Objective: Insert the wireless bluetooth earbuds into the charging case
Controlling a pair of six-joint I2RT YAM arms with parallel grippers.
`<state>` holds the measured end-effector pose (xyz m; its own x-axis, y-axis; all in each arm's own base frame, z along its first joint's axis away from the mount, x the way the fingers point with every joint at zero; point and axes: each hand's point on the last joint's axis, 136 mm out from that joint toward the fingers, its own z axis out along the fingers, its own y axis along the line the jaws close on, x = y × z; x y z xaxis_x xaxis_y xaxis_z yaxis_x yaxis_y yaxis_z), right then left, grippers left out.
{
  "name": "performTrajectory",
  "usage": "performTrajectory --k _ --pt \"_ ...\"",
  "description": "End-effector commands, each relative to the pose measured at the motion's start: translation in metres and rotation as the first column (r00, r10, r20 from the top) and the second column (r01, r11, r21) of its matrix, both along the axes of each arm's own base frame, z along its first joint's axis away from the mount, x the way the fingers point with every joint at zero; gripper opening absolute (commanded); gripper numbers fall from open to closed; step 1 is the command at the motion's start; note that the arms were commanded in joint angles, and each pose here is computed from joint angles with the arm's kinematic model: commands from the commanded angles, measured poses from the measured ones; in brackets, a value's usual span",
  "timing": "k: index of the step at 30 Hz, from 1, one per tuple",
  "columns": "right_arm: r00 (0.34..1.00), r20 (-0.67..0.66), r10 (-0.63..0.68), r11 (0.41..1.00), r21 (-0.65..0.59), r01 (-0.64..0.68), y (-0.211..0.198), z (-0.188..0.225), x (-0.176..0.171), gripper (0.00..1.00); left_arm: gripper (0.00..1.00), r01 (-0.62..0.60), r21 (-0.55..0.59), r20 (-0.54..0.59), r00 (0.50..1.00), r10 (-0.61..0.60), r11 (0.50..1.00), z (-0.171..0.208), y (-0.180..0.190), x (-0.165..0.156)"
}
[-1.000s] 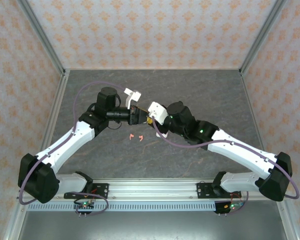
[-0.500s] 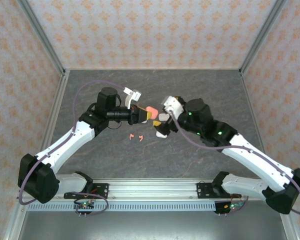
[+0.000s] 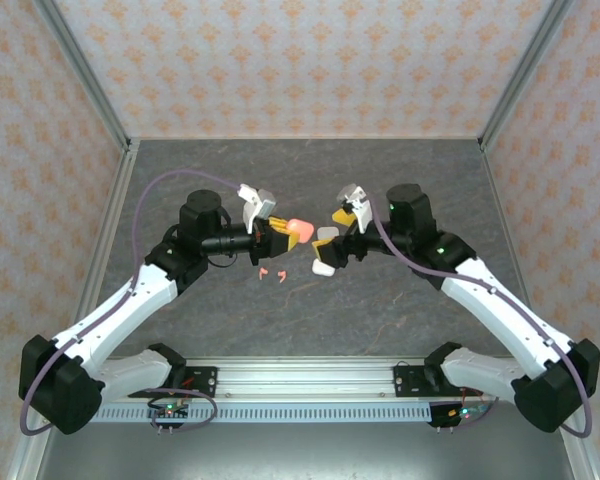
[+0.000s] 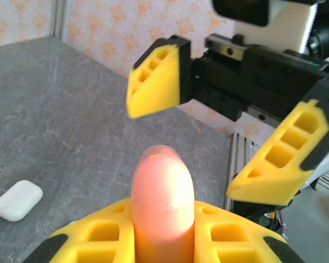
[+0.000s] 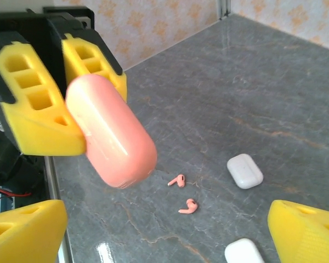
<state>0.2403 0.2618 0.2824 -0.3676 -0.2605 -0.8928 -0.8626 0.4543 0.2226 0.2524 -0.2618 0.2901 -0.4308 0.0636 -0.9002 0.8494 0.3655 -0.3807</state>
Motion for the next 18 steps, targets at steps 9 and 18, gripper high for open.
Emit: performTrajectory --k 9,18 --pt "0.999 0.033 -0.002 0.998 0.064 -0.001 0.012 0.034 0.016 0.80 0.05 0.070 0.002 0.098 0.993 -0.070 0.998 0.011 -0.005 -0.014" --pt "0.997 0.045 -0.068 0.997 0.024 0.067 0.004 0.034 0.031 0.76 0.04 0.077 -0.005 0.121 0.990 -0.076 0.997 0.014 -0.004 -0.019"
